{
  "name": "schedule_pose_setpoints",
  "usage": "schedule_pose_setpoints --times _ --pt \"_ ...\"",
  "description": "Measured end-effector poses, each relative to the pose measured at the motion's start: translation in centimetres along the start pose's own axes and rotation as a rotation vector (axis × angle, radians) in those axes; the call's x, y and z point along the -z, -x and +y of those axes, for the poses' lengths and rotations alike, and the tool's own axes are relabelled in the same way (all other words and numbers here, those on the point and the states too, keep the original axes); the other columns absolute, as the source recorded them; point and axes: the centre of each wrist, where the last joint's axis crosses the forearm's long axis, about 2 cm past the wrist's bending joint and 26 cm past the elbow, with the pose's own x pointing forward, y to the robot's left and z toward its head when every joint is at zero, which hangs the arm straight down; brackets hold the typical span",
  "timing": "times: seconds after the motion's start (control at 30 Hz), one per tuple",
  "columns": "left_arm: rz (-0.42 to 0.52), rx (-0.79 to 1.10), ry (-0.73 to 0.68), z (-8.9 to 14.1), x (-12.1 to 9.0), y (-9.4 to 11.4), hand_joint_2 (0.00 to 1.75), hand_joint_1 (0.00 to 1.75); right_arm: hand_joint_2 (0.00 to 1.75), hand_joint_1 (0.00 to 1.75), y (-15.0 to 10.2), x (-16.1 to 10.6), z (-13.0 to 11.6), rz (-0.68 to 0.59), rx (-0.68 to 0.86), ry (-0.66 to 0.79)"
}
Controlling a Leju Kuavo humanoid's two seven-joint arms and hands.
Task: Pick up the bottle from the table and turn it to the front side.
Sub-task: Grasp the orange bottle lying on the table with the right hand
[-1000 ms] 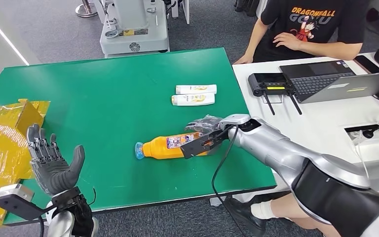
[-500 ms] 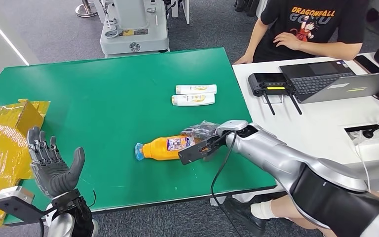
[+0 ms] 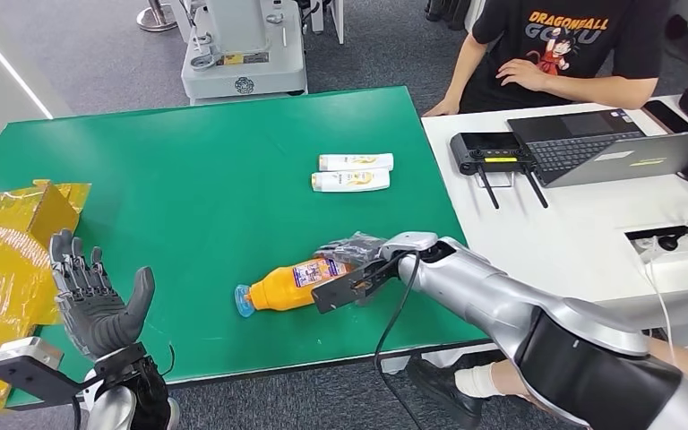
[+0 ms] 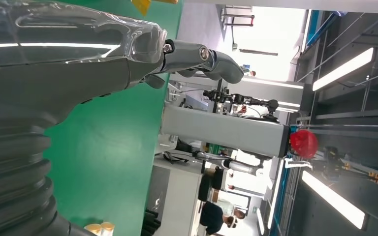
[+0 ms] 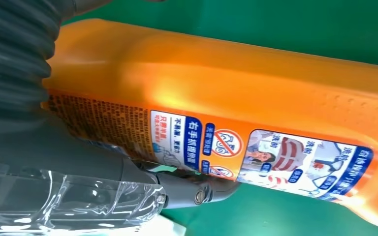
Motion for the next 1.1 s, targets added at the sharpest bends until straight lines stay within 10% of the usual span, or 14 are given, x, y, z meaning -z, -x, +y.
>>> schedule_pose_setpoints --times 0.13,0.8,1.1 --pt "0.000 0.003 -0.002 0.0 0.0 0.0 1.75 0.00 1.75 1.73 -0.5 0.3 0.1 -0.011 -0.001 0.001" --pt "0.008 0.010 0.000 -0.2 -0.4 0.0 1.75 0.00 1.75 1.75 -0.7 0.6 1.5 -0.050 0.027 0.095" --pt "0.007 0.054 -0.013 -0.1 -0.9 -0.2 1.75 0.00 1.75 1.75 -1.4 0.9 3.3 -0.146 0.135 0.370"
